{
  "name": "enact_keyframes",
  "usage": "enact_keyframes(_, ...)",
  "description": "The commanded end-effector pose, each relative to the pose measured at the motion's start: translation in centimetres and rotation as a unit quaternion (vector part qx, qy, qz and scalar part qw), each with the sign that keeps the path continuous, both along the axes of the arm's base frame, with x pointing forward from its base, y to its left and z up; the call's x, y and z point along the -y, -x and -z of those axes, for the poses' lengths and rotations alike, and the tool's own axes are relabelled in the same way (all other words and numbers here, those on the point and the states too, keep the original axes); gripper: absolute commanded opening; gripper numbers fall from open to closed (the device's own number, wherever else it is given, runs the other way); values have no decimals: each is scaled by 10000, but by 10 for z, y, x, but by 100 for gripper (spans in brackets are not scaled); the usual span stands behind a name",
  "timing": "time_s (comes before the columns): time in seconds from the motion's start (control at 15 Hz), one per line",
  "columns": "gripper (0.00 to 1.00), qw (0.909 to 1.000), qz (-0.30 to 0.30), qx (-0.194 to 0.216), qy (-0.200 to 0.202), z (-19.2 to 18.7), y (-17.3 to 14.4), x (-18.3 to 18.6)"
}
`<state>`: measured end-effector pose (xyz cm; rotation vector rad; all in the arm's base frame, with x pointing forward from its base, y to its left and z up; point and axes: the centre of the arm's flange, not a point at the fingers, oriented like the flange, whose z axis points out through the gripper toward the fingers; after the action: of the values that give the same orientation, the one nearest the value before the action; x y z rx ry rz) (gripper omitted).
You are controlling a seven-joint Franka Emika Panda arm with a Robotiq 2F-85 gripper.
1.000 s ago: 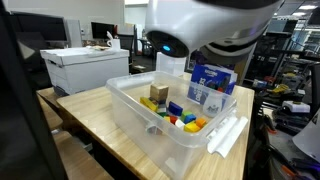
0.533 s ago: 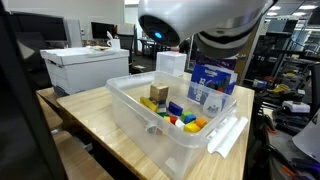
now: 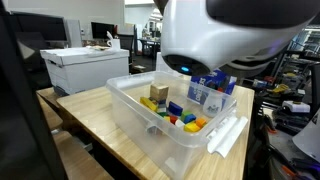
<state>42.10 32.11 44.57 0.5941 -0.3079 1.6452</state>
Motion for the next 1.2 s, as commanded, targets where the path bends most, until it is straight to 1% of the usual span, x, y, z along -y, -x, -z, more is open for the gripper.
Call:
enact_keyframes(0.0,100,9999,-42,167,-14,-7,4,13)
enact_keyframes(0.2,100,9987,177,452,-169,-25,-22,16)
enact_keyframes(0.27,100,9974,295,603,-277,-38,-34,18)
enact_keyframes(0.47,100,9924,544,976,-525,-69,-57,25)
enact_keyframes(0.67,100,9875,676,1227,-717,-92,-67,32)
enact_keyframes(0.73,100,9872,718,1188,-788,-96,-67,34)
enact_keyframes(0.87,100,9884,768,875,-976,-98,-59,37)
enact_keyframes(0.93,100,9882,774,798,-1050,-98,-56,37)
enact_keyframes(1.13,100,9868,834,211,-1369,-96,-42,36)
